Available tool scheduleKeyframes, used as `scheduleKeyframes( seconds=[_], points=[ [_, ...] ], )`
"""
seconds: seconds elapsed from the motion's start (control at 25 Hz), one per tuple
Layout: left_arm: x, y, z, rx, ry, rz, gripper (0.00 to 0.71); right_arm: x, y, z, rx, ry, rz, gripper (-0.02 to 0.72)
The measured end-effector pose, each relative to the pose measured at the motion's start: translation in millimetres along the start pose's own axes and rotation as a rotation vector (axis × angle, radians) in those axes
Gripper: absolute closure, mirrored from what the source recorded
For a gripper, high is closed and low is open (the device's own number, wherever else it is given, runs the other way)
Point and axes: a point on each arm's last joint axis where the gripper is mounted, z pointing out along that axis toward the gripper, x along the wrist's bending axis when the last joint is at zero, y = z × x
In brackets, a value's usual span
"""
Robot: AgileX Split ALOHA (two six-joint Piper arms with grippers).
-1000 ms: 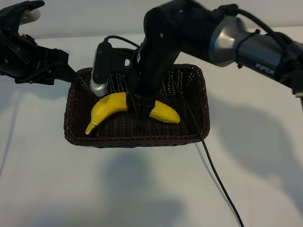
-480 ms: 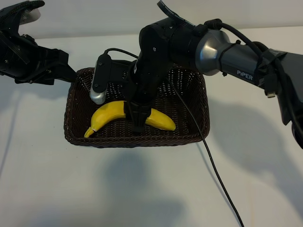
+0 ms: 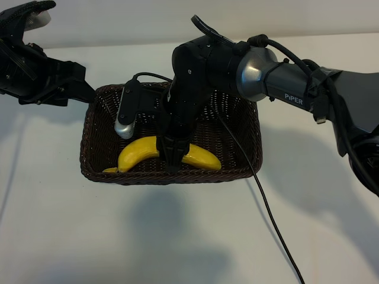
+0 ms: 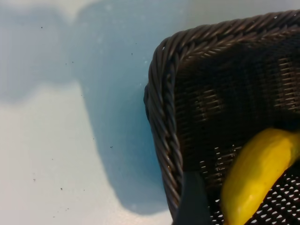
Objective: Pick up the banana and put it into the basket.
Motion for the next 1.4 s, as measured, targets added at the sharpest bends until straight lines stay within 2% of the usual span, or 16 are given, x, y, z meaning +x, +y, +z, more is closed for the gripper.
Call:
scheduleKeyframes(
  seconds=[0.4,0.48,0.6,0.72,0.96,1.2,1.4],
  points=[
    [0.0,0.0,0.0,0.000,0.000,0.018,0.136,0.1,0.1,-0.3,0.001,0.002,0.036,0.278],
    [0.0,0.0,0.0,0.000,0.000,0.018,0.136,-0.7,0.7,-1.7,0.003,-0.004,0.051,0.224],
    [0.0,0.0,0.0,0.000,0.000,0.019,0.136,-1.1,2.8,-7.4,-0.001,-0.008,0.055,0.088],
    [0.0,0.0,0.0,0.000,0.000,0.021,0.136,-0.8,5.4,-15.4,-0.011,-0.015,0.051,0.029],
    [0.0,0.0,0.0,0.000,0.000,0.022,0.136,-4.3,10.3,-29.5,-0.010,-0.047,0.079,0.052],
    [0.0,0.0,0.0,0.000,0.000,0.022,0.136,-12.9,11.8,-44.1,0.054,-0.115,0.127,0.064],
    [0.1,0.3,0.0,-0.003,0.001,0.023,0.136,-17.3,14.8,-56.6,0.085,-0.144,0.127,0.074]
  ],
)
